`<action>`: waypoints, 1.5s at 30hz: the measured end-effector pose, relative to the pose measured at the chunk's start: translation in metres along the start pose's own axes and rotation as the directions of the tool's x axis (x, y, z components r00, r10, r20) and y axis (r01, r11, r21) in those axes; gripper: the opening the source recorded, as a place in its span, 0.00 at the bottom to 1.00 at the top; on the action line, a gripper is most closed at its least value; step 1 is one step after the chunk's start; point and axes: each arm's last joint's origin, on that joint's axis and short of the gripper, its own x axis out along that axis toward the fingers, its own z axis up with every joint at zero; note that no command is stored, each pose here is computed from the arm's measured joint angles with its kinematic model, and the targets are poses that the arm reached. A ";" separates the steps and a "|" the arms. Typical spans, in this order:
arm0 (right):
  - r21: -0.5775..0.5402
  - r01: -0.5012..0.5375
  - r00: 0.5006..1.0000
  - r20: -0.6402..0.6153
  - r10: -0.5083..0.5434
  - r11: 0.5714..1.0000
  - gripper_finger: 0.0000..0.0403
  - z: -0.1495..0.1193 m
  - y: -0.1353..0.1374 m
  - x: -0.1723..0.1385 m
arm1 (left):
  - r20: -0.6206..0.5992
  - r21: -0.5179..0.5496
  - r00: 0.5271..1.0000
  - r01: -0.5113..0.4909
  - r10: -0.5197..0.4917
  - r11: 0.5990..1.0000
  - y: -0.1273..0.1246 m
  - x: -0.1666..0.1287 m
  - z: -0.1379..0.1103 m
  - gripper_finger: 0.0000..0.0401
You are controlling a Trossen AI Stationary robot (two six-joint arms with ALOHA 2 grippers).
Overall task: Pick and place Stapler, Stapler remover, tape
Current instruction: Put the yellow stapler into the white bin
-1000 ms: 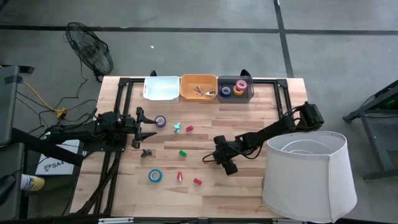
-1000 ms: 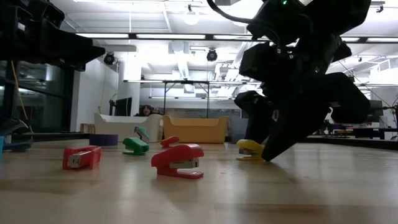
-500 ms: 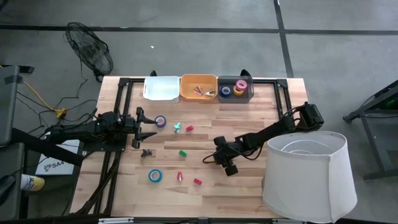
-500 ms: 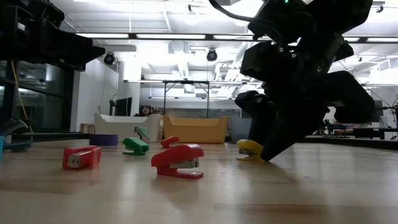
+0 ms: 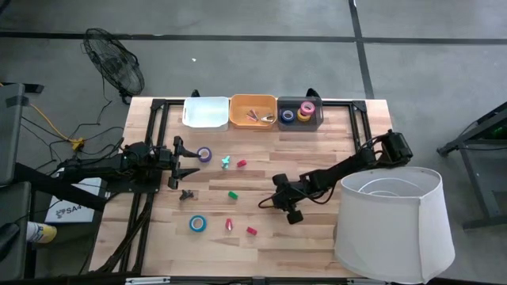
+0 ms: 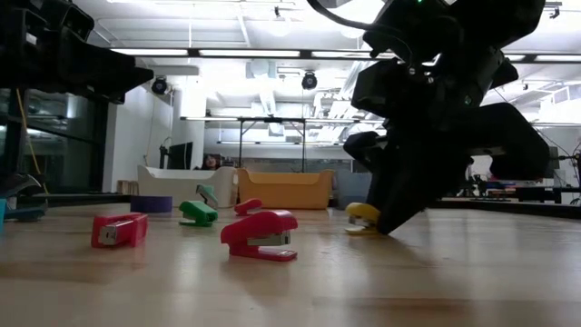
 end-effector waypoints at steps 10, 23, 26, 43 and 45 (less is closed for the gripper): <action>0.000 0.172 0.985 0.000 -0.172 0.985 0.16 0.001 -0.005 0.000 | 0.000 0.000 1.000 0.000 0.000 1.000 0.000 0.000 0.000 0.55; 0.265 0.253 0.963 0.023 -0.268 0.931 0.16 0.003 -0.020 -0.001 | 0.000 0.000 1.000 0.000 0.000 1.000 0.000 0.000 0.000 0.55; 0.299 0.249 0.960 0.050 -0.276 0.921 0.16 0.005 -0.023 -0.001 | 0.000 0.000 1.000 0.000 0.000 1.000 0.000 0.000 0.000 0.55; 0.285 0.276 0.878 0.313 -0.361 0.918 0.16 0.031 -0.038 -0.009 | 0.011 0.001 0.999 -0.044 0.044 0.999 0.001 0.000 0.001 0.55; 0.293 0.281 0.862 0.342 -0.374 0.914 0.16 0.033 -0.042 -0.011 | 0.012 0.005 0.999 -0.045 0.045 0.999 0.001 0.000 0.001 0.55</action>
